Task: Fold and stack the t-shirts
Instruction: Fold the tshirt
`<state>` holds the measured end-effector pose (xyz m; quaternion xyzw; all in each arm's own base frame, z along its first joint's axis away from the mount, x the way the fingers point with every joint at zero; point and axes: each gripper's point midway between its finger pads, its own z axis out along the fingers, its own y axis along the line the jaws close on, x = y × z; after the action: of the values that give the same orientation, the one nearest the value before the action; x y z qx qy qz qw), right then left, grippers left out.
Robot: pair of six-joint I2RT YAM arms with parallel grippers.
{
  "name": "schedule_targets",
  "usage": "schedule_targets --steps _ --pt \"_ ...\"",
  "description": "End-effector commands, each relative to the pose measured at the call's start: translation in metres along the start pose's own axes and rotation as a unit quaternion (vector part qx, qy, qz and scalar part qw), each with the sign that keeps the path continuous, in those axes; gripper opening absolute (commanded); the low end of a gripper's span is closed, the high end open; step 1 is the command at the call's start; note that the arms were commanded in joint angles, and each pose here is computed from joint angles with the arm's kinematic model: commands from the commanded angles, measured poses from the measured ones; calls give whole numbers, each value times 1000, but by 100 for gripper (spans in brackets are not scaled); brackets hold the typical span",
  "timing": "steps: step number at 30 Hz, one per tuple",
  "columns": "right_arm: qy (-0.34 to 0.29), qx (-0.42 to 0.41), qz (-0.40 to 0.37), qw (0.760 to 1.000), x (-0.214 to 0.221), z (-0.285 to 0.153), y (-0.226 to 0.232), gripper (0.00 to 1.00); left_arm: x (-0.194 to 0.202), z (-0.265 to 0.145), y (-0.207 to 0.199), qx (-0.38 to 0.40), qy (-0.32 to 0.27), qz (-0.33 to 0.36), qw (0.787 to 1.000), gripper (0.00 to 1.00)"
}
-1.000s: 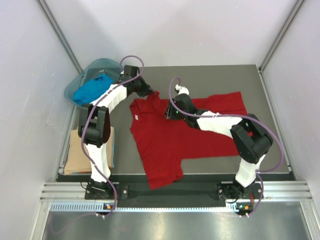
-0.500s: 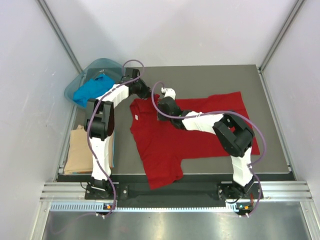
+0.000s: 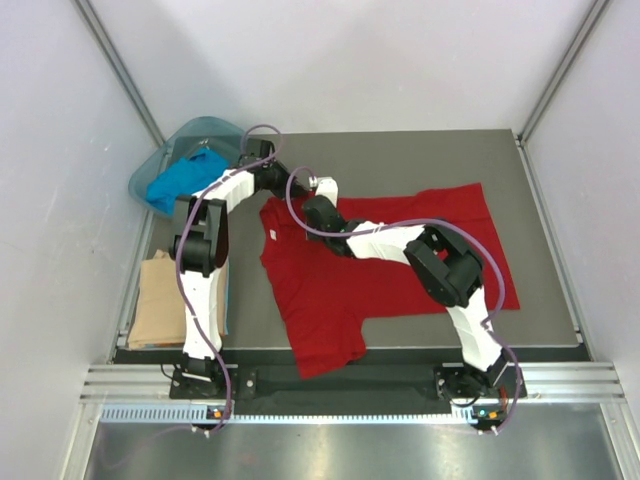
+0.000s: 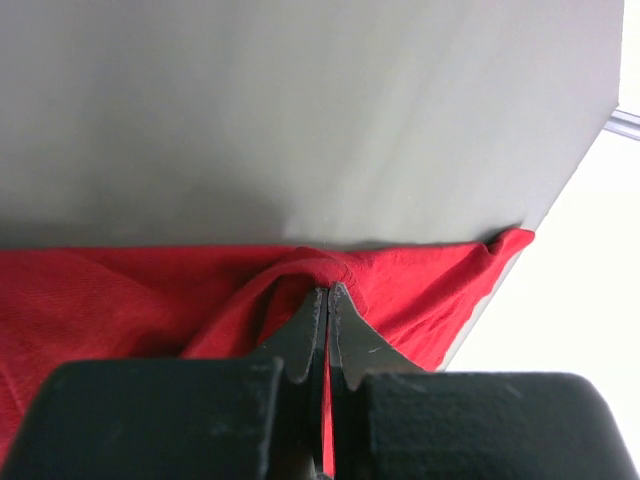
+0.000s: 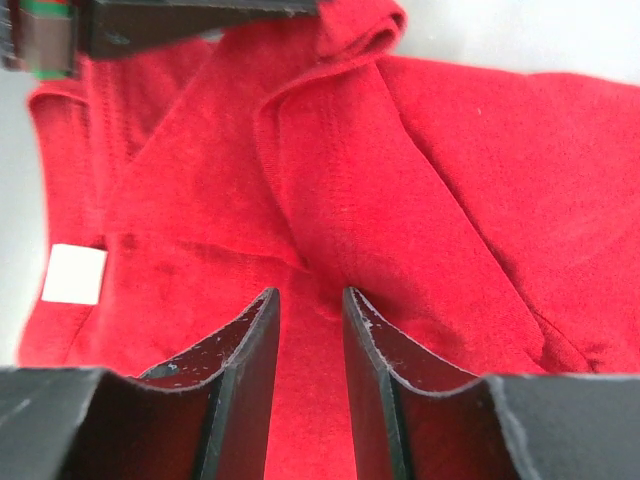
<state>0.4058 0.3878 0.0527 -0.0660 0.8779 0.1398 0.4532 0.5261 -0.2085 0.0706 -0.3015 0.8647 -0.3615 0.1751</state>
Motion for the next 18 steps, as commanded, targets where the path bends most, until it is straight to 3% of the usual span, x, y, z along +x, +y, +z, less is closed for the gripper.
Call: schedule_targets --steps 1,9,12,15,18 --pt "-13 21 1 1000 -8 1 5 32 -15 -5 -24 40 -13 9 999 0" --pt "2 63 -13 998 4 9 -8 32 -17 -4 -24 41 -13 6 999 0" --pt "4 63 -16 998 5 10 -8 27 -17 -4 -23 39 -13 5 999 0" --pt "3 64 -19 998 6 10 -9 18 -18 -4 -23 39 -14 6 999 0" --pt "-1 70 -22 997 0 7 -11 3 -17 -3 -20 34 -13 5 999 0"
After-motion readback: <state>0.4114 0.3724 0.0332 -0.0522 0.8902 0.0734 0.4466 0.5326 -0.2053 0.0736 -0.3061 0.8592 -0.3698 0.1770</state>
